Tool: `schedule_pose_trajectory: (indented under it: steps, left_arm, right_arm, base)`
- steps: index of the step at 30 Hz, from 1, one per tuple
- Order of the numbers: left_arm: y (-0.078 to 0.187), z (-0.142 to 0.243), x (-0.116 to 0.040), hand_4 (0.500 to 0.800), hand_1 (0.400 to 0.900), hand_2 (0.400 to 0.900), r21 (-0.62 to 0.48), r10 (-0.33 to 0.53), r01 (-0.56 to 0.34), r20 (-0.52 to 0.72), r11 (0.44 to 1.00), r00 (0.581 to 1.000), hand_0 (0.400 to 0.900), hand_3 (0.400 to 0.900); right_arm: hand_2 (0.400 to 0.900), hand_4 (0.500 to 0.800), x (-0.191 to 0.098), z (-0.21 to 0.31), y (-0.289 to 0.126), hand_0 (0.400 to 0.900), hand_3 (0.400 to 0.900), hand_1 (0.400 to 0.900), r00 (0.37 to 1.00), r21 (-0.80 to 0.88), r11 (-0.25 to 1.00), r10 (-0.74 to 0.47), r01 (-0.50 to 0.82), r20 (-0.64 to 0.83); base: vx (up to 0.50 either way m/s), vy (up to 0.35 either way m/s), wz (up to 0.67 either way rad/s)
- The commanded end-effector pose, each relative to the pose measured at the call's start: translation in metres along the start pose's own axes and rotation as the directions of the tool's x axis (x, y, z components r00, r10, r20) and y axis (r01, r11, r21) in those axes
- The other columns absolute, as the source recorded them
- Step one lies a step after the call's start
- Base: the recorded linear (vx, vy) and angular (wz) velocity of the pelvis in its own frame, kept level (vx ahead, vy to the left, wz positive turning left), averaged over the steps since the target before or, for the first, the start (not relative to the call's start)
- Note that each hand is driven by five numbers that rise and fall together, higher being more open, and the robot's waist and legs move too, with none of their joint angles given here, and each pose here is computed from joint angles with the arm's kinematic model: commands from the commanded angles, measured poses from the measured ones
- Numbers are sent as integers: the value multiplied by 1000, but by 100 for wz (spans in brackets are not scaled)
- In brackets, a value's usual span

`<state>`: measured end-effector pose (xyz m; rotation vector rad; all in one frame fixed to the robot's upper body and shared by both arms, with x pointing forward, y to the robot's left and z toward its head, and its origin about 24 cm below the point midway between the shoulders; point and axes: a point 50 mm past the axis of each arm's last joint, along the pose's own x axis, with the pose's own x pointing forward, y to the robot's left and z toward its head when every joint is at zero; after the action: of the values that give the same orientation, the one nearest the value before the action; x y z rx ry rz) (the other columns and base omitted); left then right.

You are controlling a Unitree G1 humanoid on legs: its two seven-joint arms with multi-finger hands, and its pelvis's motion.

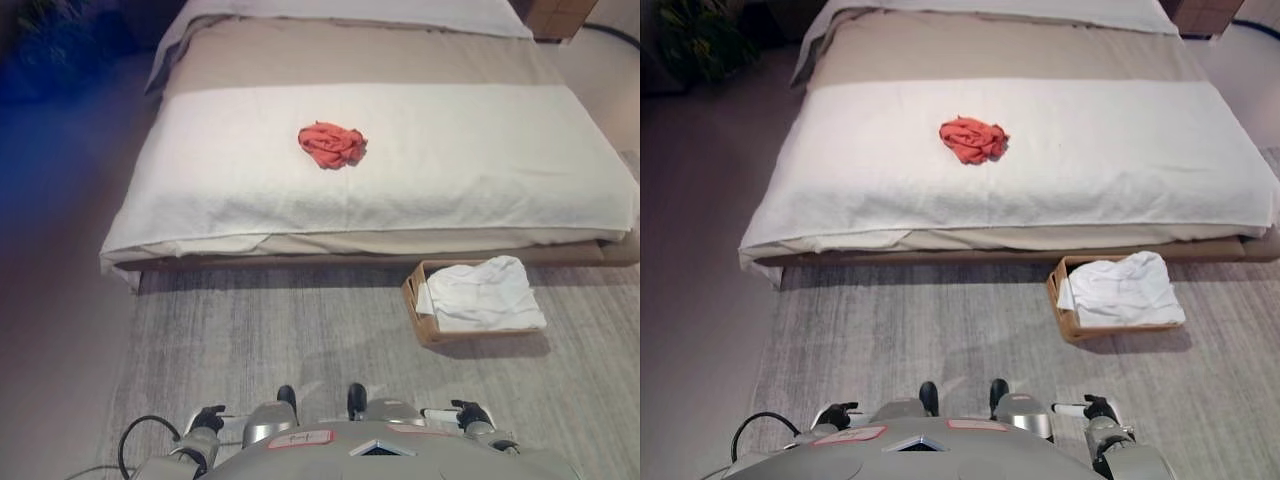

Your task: Put the clothes on the bed into the basket.

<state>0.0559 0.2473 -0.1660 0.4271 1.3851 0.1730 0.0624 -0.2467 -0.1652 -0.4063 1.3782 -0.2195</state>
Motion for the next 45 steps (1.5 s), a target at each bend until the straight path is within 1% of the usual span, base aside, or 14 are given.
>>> schedule_pose_trajectory:
  steps: [1, 6, 10, 14, 17, 19, 22, 26, 31, 35, 37, 40, 43, 45]
  left_arm:
    - [4, 14, 1, 800, 900, 900, -65, 36, -35, 14, 997, 999, 900, 900]
    - [-1, -3, 0, 800, 900, 900, -84, 26, -29, -41, 996, 999, 900, 900]
    - [-2, -21, -2, 800, 900, 900, -105, 36, -46, -97, 993, 995, 900, 900]
    - [-3, -41, -5, 800, 900, 900, -122, 36, -55, -151, 991, 988, 900, 900]
    - [4, -51, -5, 800, 900, 900, -111, 51, -72, -182, 991, 982, 900, 900]
    - [8, -46, -4, 800, 900, 900, -97, 60, -77, -169, 992, 984, 900, 900]
    - [20, -25, 0, 800, 900, 900, -94, 81, -91, -99, 991, 992, 900, 900]
    - [33, -9, 2, 800, 900, 900, -83, 103, -107, -45, 991, 994, 900, 900]
    - [35, 1, 3, 800, 900, 900, -47, 91, -91, -14, 995, 996, 900, 900]
    - [30, 6, 3, 800, 900, 900, 2, 72, -72, 8, 997, 997, 900, 900]
    - [29, 5, 3, 800, 900, 900, 25, 66, -66, 10, 997, 998, 900, 900]
    - [27, 1, 3, 800, 900, 900, 51, 72, -72, 4, 996, 997, 900, 900]
    - [30, 1, 3, 800, 900, 900, 39, 106, -106, 6, 994, 994, 900, 900]
    - [29, 7, 3, 800, 900, 900, 23, 112, -113, 23, 993, 993, 900, 900]
  right_arm:
    - [900, 800, 3, 32, -36, 900, 900, 900, 989, -16, 993, -115, 117, 94]
    - [900, 800, 4, 27, -40, 900, 900, 900, 989, -48, 990, -129, 133, 72]
    - [900, 800, 4, 16, -39, 900, 900, 900, 991, -66, 989, -131, 133, 37]
    - [900, 800, 4, 5, -35, 900, 900, 900, 993, -67, 991, -115, 115, 5]
    - [900, 800, 3, 1, -32, 900, 900, 900, 995, -67, 993, -99, 98, -10]
    - [900, 800, 3, 7, -28, 900, 900, 900, 996, -55, 995, -83, 84, 16]
    - [900, 800, 3, 21, -32, 900, 900, 900, 994, -42, 995, -90, 93, 62]
    - [900, 800, 3, 36, -31, 900, 900, 900, 990, -34, 996, -83, 87, 110]
    - [900, 800, 3, 19, -28, 900, 900, 900, 996, -50, 996, -73, 76, 59]
    - [900, 800, 3, 6, -32, 900, 900, 900, 996, -53, 995, -86, 87, 17]
    - [900, 800, 3, 6, -33, 900, 900, 900, 995, -91, 991, -95, 97, 22]
    - [900, 800, 3, 18, -36, 900, 900, 900, 989, -206, 968, -128, 141, 78]
    - [900, 800, 2, 53, -49, 900, 900, 900, 966, -265, 938, -178, 225, 190]
    - [900, 800, -3, 86, -61, 900, 900, 900, 934, -281, 915, -204, 289, 294]
  base:
    - [69, -36, -39]
    - [344, 38, -45]
    - [525, 94, -50]
    - [688, 288, -63]
    - [765, 436, -39]
    - [681, 452, 11]
    - [439, 333, 6]
    - [497, 415, 27]
    - [519, 225, 37]
    - [451, 7, 73]
    - [407, -63, 70]
    - [350, -118, 41]
    - [213, -173, 18]
    - [222, -235, 42]
